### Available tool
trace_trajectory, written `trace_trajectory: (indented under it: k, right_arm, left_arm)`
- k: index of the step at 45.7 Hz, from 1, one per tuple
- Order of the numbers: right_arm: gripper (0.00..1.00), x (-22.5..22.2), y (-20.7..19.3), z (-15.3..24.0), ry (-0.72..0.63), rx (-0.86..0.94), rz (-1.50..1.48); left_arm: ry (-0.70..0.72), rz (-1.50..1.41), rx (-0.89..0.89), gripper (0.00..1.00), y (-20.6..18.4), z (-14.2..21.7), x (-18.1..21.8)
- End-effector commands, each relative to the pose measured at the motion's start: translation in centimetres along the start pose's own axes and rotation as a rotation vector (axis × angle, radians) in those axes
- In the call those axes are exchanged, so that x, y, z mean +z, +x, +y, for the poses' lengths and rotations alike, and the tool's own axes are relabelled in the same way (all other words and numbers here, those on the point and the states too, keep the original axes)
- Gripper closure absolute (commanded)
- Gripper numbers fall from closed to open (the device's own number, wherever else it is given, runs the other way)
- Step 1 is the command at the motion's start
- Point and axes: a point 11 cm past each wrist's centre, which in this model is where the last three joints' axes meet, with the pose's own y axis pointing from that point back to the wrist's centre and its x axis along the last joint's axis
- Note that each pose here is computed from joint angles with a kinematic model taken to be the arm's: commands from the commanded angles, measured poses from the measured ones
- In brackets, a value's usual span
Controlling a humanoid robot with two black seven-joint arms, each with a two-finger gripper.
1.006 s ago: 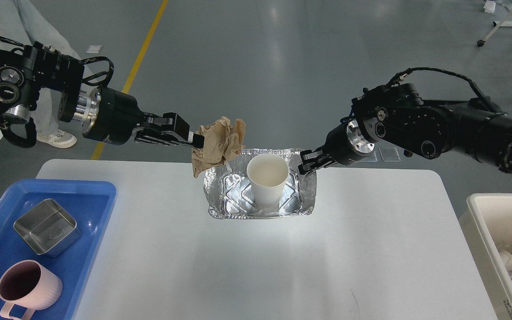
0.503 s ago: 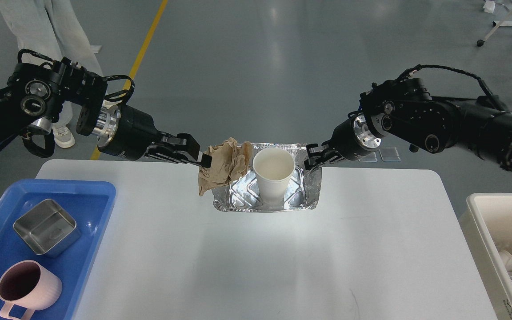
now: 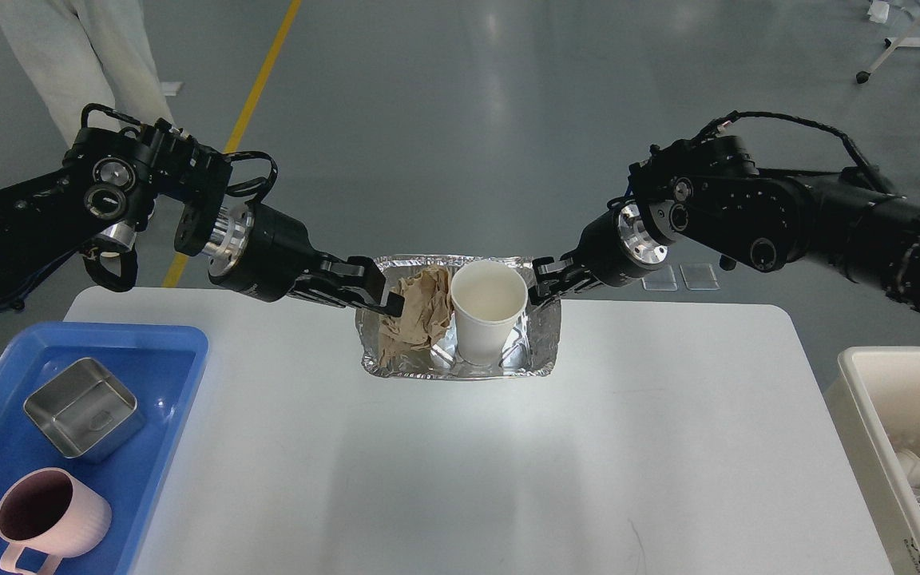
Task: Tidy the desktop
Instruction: 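Lower the paper bag into the foil tray and open the left gripper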
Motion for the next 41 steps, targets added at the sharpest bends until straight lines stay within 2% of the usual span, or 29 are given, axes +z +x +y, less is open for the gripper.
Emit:
trace_trajectory:
  k: [1, 10, 27, 41]
  right_arm:
    - [1.00, -0.3, 0.1, 0.0, 0.003, 0.000, 0.005]
    - [1.00, -0.1, 0.1, 0.1, 0.001, 0.000, 0.002]
    - [1.00, 0.6, -0.2, 0.1, -0.004, -0.001, -0.013]
    - [1.00, 2.7, -0.7, 0.9, 0.021, 0.030, -0.121]
  left_arm:
    - [0.019, 0.002, -0.003, 0.96, 0.1, -0.6, -0.2]
    - [0.028, 0.006, 0.002, 0.74, 0.2, -0.4, -0.5]
    - [0.032, 0.029, 0.035, 0.63, 0.6, 1.2, -1.2]
    - [-0.005, 0.041, 0.141, 0.63, 2.6, 4.7, -0.6]
